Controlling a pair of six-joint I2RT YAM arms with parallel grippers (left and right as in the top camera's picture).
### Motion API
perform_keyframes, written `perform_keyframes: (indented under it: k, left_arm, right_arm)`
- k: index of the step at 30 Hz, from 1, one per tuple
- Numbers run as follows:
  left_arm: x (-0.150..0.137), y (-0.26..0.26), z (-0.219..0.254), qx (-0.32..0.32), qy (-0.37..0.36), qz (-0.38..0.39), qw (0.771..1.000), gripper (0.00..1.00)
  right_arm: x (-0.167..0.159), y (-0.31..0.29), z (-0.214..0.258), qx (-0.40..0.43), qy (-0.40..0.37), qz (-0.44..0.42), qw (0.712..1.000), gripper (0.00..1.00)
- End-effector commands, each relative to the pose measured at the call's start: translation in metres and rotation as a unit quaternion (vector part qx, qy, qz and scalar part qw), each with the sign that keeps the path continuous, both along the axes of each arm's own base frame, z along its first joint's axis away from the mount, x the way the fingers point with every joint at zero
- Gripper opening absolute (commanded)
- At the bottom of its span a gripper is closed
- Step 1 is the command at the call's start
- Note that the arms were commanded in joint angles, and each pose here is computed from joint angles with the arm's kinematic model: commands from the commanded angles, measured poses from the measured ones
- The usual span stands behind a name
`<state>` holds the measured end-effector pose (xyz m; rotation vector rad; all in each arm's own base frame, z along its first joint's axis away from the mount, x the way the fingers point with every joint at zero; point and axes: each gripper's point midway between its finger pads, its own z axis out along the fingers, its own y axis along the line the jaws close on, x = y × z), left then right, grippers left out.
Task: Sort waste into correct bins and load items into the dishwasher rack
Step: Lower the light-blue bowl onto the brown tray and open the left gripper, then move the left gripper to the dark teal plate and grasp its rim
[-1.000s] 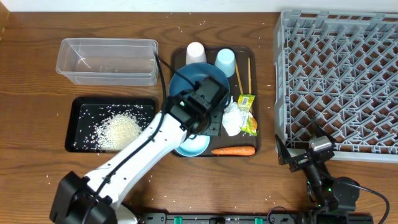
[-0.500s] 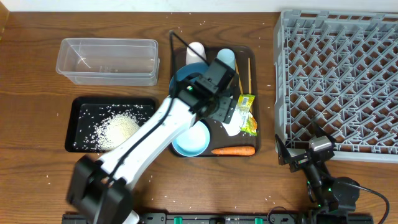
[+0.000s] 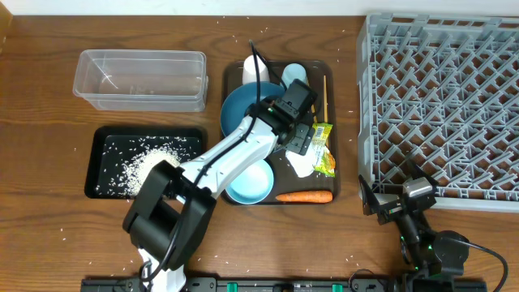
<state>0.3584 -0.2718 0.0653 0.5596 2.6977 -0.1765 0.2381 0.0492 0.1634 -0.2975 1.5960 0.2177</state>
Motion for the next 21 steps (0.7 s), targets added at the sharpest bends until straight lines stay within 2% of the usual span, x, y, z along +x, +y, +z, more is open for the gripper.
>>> perform_keyframes:
  k: [1, 8, 11, 20, 21]
  left_arm:
    - [0.010, 0.003, -0.013, 0.022, -0.009, 0.003, 1.000, 0.76]
    - [0.021, 0.023, -0.030, 0.084, -0.031, 0.027, 0.996, 0.73]
    - [0.021, 0.024, -0.031, 0.084, -0.030, 0.027, 0.996, 0.70]
    - [0.019, 0.023, -0.032, 0.079, -0.025, 0.029, 0.996, 0.69]
    - [0.019, 0.023, -0.033, 0.079, -0.024, 0.030, 0.996, 0.65]
  right_arm:
    - [0.001, -0.006, -0.001, -0.006, 0.000, -0.013, 1.000, 0.99]
    - [0.001, -0.006, -0.001, -0.006, 0.000, -0.013, 1.000, 0.99]
    - [0.001, -0.006, -0.001, -0.006, 0.000, -0.013, 1.000, 0.99]
    - [0.001, -0.006, -0.001, -0.006, 0.000, -0.013, 1.000, 0.99]
    - [0.001, -0.006, -0.001, -0.006, 0.000, -0.013, 1.000, 0.99]
